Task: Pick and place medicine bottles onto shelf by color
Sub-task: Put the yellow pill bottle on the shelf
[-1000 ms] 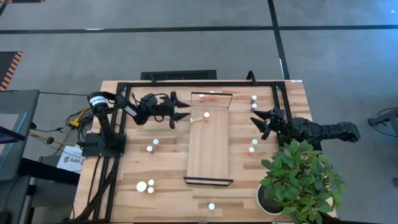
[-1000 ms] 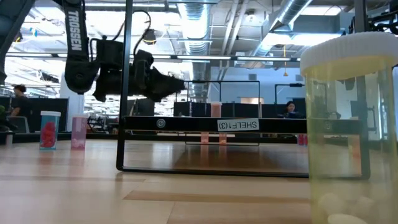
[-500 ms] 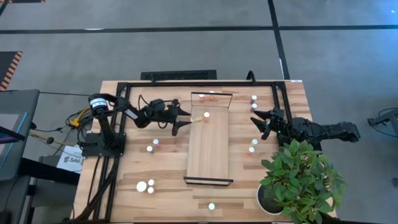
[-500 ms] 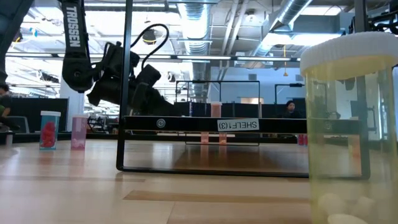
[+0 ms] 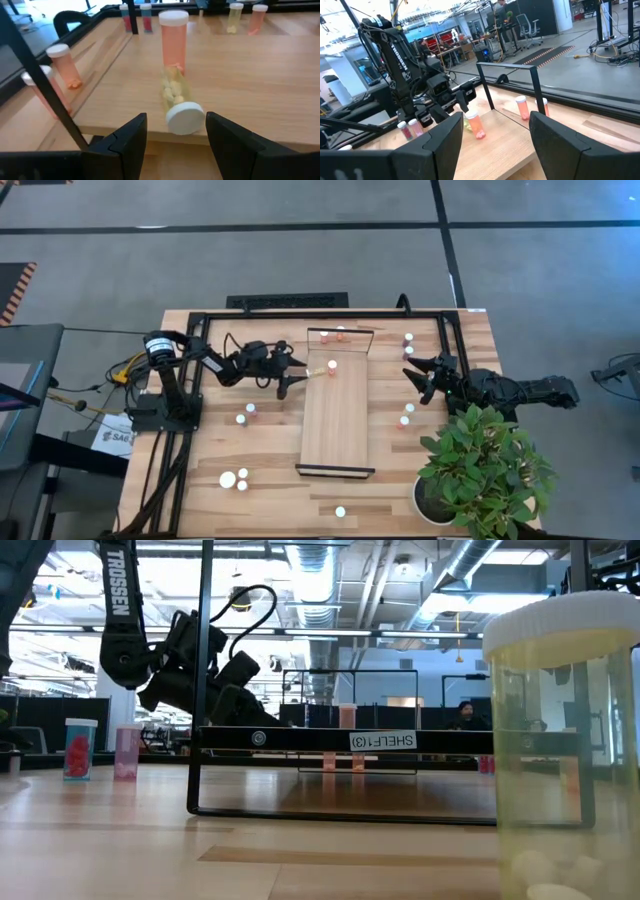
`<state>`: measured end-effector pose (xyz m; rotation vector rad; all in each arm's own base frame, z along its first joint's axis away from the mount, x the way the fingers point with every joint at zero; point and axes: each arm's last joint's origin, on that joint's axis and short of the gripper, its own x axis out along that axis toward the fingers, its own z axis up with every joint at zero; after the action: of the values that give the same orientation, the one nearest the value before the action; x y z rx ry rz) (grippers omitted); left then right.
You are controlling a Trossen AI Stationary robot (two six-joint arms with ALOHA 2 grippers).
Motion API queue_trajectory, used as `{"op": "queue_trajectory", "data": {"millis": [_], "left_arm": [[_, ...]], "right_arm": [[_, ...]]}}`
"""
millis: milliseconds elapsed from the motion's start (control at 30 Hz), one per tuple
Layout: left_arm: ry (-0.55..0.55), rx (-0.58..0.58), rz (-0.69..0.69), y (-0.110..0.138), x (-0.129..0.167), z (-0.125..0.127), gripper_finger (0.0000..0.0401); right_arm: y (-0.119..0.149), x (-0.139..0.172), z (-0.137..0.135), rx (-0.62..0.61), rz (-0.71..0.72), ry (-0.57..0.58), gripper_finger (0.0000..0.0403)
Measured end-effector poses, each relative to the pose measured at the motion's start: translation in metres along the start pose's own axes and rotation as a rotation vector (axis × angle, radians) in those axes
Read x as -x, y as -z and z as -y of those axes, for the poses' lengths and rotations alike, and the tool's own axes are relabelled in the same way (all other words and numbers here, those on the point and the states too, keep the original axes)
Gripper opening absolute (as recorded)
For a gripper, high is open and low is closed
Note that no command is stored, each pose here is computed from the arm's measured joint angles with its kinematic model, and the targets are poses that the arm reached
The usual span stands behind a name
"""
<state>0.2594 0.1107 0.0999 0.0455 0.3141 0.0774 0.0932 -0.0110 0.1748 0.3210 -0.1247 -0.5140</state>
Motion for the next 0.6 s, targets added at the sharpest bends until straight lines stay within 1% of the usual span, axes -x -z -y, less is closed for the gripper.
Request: {"op": "queue_trajectory", "data": {"millis": [267, 367, 600], "left_arm": [[-0.001, 0.004, 0.022, -0.0090, -0.0072, -0.0017, 0.0191], [0.003, 0.011, -0.006, -0.0066, -0.0076, -0.0015, 0.0191], [-0.003, 0.017, -0.015, -0.0059, -0.0077, -0.0016, 0.0191]], "right_arm": [[0.0001, 0.0000, 0.0000, 0.000, 0.000, 0.000, 0.0251], [0.0001, 0.0000, 0.0000, 0.000, 0.000, 0.000, 0.0251], [0.0000, 0.0000, 0.0000, 0.000, 0.000, 0.000, 0.0251]]}}
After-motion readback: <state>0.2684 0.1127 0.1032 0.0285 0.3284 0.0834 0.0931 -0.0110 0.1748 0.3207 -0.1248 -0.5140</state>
